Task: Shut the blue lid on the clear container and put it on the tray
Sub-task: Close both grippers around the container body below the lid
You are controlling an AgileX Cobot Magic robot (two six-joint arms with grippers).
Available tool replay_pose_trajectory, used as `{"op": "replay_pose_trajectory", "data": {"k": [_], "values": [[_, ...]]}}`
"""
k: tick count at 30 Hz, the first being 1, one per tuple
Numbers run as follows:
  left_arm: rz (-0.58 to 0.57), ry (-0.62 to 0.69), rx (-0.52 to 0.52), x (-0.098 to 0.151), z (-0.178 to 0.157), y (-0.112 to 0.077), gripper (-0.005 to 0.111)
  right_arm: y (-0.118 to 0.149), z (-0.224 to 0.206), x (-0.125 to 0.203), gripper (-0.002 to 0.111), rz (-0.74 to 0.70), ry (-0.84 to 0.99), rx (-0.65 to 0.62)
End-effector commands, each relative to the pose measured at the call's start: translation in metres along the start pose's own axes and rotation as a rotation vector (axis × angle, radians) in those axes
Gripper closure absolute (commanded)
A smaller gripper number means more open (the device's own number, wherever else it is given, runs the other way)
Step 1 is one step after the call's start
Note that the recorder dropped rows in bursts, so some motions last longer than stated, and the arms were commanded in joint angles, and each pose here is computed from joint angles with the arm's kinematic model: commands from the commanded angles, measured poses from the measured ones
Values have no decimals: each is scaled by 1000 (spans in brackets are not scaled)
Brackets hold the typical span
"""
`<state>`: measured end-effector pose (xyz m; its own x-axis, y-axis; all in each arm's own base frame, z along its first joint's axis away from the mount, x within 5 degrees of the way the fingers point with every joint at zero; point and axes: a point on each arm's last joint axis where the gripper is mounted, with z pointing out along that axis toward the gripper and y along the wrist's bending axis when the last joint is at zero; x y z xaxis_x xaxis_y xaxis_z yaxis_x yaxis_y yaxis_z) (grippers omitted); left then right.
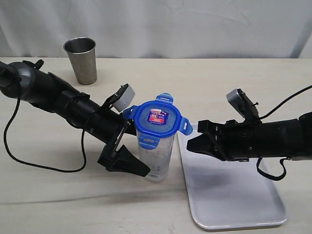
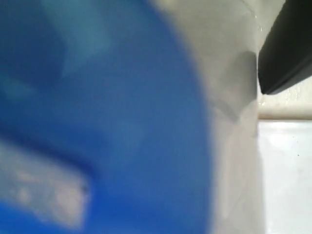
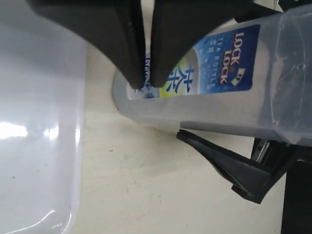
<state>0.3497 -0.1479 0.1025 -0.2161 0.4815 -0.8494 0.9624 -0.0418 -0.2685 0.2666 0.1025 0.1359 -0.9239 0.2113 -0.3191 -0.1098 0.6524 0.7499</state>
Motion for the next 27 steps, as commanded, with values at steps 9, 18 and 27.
{"op": "replay_pose_trajectory", "data": {"k": [9, 18, 27], "values": [[22, -40, -8, -5, 0, 2, 2, 7, 10, -1, 104, -14, 33, -68], [17, -48, -15, -6, 0, 2, 2, 11, 9, 0, 104, -14, 43, -107], [5, -75, -33, -8, 0, 4, 2, 6, 10, -2, 104, -20, 28, -49]]}}
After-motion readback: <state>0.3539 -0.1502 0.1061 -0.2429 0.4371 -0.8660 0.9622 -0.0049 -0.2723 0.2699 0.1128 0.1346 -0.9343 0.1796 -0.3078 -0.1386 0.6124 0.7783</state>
